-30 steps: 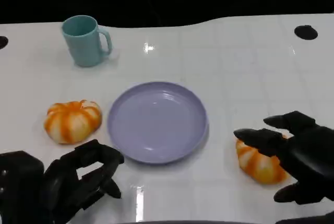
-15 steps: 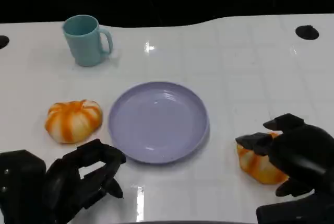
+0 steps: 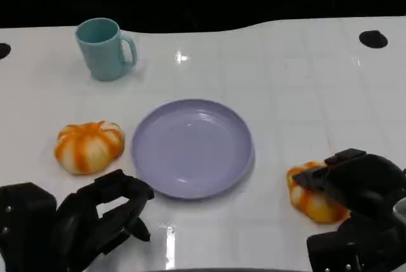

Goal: Grasp the bread from the table and place it into the plate.

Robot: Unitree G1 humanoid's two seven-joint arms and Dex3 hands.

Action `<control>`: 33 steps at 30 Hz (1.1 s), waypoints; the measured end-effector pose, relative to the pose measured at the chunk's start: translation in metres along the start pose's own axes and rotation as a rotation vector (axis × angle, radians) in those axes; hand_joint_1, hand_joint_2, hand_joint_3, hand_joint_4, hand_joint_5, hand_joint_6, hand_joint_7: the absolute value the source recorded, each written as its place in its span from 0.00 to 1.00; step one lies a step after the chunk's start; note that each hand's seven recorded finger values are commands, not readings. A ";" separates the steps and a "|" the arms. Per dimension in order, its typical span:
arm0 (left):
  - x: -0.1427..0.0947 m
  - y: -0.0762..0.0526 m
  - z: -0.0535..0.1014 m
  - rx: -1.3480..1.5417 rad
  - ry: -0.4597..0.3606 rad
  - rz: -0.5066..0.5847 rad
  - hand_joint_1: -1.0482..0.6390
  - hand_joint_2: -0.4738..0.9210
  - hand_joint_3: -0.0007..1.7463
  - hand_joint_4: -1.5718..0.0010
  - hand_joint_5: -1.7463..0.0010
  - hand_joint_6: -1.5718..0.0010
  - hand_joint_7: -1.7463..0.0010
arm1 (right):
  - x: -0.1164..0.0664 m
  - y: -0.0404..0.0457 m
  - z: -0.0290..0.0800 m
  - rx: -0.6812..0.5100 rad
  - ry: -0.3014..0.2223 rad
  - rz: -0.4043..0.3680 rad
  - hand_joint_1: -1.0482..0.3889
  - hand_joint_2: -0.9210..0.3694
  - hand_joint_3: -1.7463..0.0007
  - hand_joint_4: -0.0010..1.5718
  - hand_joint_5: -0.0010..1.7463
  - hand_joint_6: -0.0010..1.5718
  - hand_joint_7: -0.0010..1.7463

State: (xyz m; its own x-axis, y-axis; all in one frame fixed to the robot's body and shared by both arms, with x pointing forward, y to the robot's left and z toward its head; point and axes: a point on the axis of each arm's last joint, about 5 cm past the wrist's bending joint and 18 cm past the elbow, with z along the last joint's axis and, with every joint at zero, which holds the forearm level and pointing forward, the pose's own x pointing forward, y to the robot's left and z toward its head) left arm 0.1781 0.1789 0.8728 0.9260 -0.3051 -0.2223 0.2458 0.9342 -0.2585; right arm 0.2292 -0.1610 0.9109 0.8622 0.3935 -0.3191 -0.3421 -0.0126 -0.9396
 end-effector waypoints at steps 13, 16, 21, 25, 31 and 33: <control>-0.002 -0.002 0.002 0.006 -0.012 -0.004 0.33 1.00 0.22 0.61 0.03 0.58 0.28 | 0.024 0.0065 -0.004 0.097 -0.019 -0.111 0.65 0.00 0.93 0.58 0.80 0.80 0.08; -0.002 -0.002 0.002 0.005 -0.010 -0.005 0.33 1.00 0.22 0.61 0.02 0.58 0.27 | 0.029 0.0084 -0.006 0.110 -0.030 -0.159 0.64 0.04 0.83 0.55 0.97 0.72 0.38; -0.002 -0.002 0.002 0.005 -0.008 -0.003 0.33 1.00 0.23 0.60 0.02 0.58 0.27 | 0.034 0.0072 -0.009 0.114 -0.040 -0.198 0.63 0.19 0.60 0.55 1.00 0.56 0.73; -0.003 -0.002 0.002 0.005 -0.010 -0.003 0.33 1.00 0.23 0.60 0.03 0.58 0.28 | 0.035 0.0106 -0.011 0.121 -0.036 -0.226 0.65 0.26 0.51 0.57 1.00 0.53 0.83; -0.003 -0.003 0.003 0.003 -0.009 -0.004 0.34 1.00 0.23 0.60 0.03 0.58 0.28 | 0.035 0.0152 -0.012 0.143 -0.067 -0.305 0.66 0.31 0.48 0.56 1.00 0.52 0.82; -0.003 -0.003 0.002 0.002 -0.005 -0.004 0.33 1.00 0.23 0.60 0.03 0.59 0.27 | 0.035 0.0155 -0.012 0.146 -0.074 -0.322 0.67 0.33 0.45 0.56 1.00 0.50 0.87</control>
State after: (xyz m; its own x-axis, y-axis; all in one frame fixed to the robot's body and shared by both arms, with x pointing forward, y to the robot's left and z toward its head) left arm 0.1753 0.1775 0.8764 0.9264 -0.3078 -0.2167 0.2499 0.9334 -0.2575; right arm 0.2587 -0.1583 0.8837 0.9069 0.4214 0.0048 -0.1121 0.2522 -0.9611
